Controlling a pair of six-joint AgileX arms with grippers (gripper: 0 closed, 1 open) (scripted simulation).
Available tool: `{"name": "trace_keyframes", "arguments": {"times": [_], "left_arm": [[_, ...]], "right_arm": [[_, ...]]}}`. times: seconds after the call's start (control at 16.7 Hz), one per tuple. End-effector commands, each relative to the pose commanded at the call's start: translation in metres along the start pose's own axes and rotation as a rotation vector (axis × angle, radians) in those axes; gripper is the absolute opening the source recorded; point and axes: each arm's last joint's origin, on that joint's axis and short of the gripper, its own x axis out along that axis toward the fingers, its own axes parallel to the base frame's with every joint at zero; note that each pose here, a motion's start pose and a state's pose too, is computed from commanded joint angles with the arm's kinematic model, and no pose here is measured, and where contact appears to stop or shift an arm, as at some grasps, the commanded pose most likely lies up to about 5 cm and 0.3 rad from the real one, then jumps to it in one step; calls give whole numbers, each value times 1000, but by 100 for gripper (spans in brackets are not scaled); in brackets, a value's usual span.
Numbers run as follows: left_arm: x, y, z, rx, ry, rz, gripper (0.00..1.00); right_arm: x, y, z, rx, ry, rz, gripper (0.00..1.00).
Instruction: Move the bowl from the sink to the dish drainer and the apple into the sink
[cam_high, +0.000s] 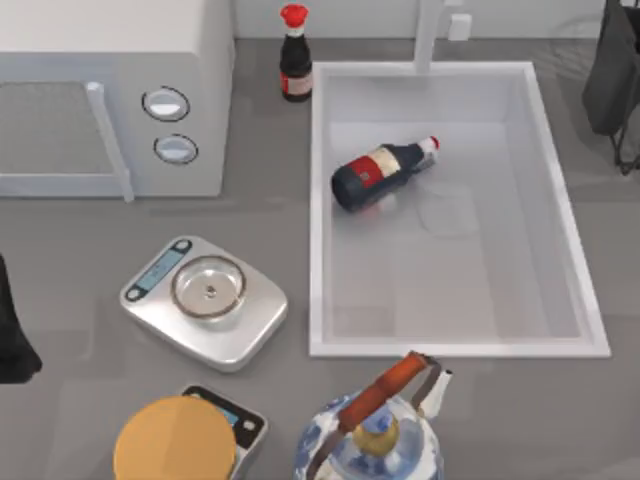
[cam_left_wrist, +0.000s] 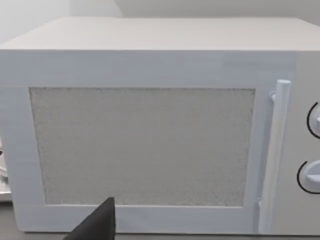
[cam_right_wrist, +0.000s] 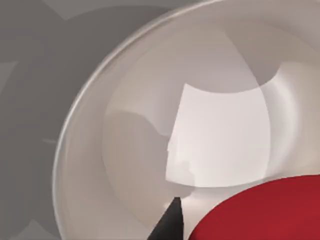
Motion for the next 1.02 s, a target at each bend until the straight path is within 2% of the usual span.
{"name": "trace_keyframes", "arguments": {"times": [0.18, 0.6, 0.84, 1.02], "left_arm": [[0, 0, 0, 0, 0, 0, 100], [0, 0, 0, 0, 0, 0, 100], [0, 0, 0, 0, 0, 0, 100], [0, 0, 0, 0, 0, 0, 100]], "right_arm": [[-25, 1, -1, 0, -22, -6, 0], [-24, 5, 3, -19, -41, -22, 0], [-14, 28, 25, -96, -166, -114, 0], [-4, 58, 48, -148, -350, -203, 0]]}}
